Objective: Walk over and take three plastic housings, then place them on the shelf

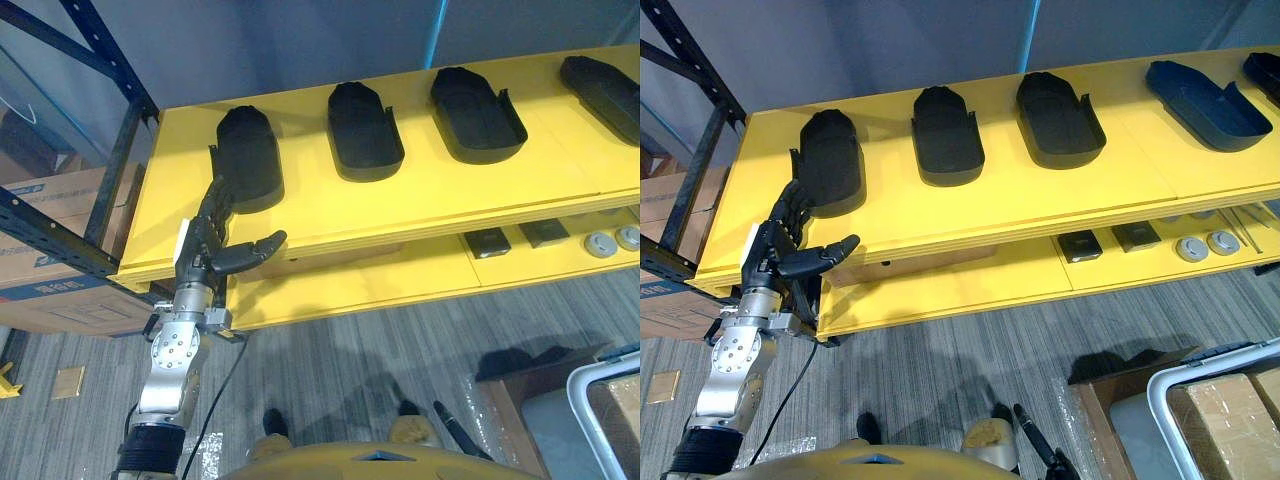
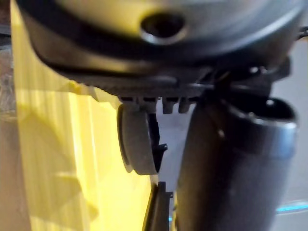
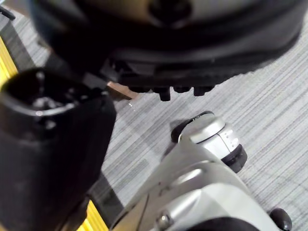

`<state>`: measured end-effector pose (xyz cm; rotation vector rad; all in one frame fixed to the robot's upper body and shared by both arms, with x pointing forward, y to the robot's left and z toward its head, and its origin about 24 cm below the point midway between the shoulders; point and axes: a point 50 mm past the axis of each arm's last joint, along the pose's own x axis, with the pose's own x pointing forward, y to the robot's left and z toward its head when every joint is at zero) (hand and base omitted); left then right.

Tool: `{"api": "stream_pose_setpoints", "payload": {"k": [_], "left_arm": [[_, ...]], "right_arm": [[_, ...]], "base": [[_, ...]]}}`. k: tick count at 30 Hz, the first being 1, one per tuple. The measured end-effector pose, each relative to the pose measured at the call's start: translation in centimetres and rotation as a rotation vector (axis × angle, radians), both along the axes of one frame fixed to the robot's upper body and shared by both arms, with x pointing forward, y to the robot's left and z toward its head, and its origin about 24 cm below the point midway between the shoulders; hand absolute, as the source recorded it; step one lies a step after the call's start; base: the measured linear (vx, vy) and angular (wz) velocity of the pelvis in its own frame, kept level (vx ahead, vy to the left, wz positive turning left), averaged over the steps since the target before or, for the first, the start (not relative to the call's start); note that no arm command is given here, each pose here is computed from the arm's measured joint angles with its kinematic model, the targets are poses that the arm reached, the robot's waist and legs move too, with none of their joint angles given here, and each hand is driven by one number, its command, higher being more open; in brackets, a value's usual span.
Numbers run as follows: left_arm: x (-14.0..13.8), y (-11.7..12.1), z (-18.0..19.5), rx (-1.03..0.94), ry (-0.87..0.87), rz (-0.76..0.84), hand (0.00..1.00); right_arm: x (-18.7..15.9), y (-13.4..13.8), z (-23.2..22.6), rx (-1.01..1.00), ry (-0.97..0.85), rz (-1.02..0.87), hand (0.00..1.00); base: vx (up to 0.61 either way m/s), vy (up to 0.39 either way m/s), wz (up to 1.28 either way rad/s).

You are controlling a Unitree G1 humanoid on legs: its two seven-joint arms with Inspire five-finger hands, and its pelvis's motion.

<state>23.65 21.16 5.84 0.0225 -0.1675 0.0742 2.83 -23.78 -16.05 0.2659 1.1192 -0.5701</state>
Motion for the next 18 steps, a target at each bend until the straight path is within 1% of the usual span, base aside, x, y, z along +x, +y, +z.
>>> {"api": "stream_pose_setpoints", "payload": {"k": [11, 18], "left_arm": [[0.73, 0.1, 0.51, -0.011, -0.011, 0.052, 1.0], [0.73, 0.37, 0.48, -0.019, -0.012, 0.102, 1.0]], "right_arm": [[0.71, -0.27, 0.3, -0.013, -0.031, 0.009, 1.0], [0.33, -0.28, 0.27, -0.013, -0.021, 0.007, 1.0]], "base": [[-0.03, 0.001, -0.02], [-0.03, 0.001, -0.02]]}}
